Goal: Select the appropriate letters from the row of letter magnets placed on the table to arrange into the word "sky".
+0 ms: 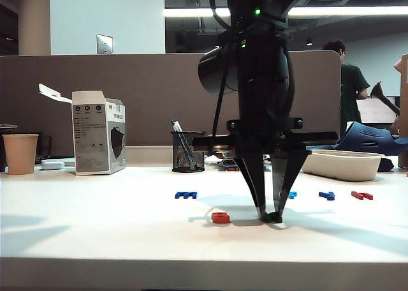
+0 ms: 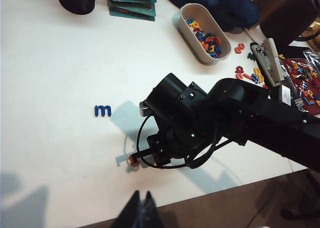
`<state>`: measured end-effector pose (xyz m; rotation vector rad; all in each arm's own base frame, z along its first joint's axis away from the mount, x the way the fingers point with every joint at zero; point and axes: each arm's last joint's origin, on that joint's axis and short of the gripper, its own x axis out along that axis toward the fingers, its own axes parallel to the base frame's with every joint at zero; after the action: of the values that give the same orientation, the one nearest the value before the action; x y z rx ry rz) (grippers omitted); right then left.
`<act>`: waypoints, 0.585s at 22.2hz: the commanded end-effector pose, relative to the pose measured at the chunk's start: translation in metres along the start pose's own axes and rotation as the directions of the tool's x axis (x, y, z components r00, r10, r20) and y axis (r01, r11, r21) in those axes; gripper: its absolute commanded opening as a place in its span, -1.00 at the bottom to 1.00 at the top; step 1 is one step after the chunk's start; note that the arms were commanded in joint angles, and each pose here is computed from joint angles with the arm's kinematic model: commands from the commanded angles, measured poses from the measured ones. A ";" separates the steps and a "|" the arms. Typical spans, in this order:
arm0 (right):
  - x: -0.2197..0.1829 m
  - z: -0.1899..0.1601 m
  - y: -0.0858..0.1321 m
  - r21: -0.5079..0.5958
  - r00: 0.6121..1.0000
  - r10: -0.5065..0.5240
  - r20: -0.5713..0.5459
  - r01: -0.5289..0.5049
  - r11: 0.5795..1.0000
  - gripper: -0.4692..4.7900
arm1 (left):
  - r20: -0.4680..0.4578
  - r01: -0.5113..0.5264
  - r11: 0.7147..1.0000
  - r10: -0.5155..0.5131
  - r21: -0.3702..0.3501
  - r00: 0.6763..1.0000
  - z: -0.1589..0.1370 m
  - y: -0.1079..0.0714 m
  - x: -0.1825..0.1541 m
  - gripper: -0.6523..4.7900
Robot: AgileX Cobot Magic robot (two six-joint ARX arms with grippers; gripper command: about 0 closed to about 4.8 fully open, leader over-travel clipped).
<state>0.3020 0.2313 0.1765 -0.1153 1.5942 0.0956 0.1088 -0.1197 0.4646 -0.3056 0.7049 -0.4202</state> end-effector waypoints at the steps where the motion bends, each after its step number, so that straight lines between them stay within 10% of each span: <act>1: 0.006 0.002 0.005 -0.002 0.999 0.030 0.010 -0.030 1.000 -0.62 | 0.013 0.005 1.000 -0.005 0.000 1.000 0.001 0.000 -0.001 -0.78; 13: 0.006 -0.001 0.004 -0.002 0.999 0.035 -0.025 -0.035 0.999 -0.28 | 0.013 0.005 1.000 -0.005 0.000 1.000 0.001 0.000 -0.001 -0.78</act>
<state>0.3008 0.2343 0.1759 -0.0900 1.6113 0.1237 0.1088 -0.1197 0.4646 -0.3056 0.7049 -0.4202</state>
